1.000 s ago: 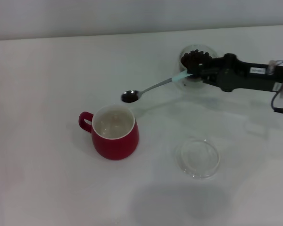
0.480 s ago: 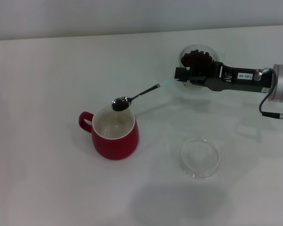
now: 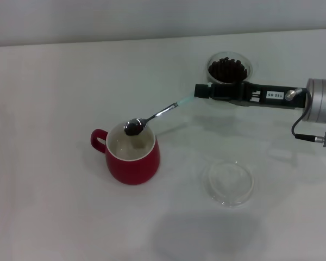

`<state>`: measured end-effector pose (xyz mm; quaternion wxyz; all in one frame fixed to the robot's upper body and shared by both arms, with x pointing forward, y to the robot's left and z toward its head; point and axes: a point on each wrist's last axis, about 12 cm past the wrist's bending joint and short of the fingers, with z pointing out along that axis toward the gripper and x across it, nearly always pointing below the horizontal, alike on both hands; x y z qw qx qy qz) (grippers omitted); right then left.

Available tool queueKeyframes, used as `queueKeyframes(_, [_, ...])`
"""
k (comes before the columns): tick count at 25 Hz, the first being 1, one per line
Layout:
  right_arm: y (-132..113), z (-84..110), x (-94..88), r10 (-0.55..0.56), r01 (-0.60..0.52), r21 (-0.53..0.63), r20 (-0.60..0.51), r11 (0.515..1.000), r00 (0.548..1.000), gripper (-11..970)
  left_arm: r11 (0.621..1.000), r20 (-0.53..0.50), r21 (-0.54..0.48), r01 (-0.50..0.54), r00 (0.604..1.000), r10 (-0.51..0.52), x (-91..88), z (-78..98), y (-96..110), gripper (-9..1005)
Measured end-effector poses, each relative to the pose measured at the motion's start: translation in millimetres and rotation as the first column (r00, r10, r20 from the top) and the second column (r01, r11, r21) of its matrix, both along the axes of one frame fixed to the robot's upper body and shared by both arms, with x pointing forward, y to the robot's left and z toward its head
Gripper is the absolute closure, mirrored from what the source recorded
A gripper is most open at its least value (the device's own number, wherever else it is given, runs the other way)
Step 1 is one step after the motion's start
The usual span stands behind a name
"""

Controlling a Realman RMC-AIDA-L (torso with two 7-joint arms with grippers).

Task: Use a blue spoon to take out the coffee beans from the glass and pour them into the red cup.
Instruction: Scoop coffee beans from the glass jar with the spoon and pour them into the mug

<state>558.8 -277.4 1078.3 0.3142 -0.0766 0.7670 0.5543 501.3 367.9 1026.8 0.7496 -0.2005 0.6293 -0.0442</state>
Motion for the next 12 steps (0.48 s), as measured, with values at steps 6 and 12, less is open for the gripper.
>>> queueKeyframes(6, [5.8,-1.0,0.6,0.039,-0.035,-0.047,0.080,0.998,0.996,737,1.000,0.000,-0.002,0.001,1.000,-0.001,0.0,-0.3,-1.0,284])
queueKeyframes(12, [8.3,-0.3,1.6,0.064,-0.053,-0.078,0.152,0.996,0.986,735,1.000,-0.004,-0.005,0.001,1.000,-0.001,0.2,-0.9,-1.3,285])
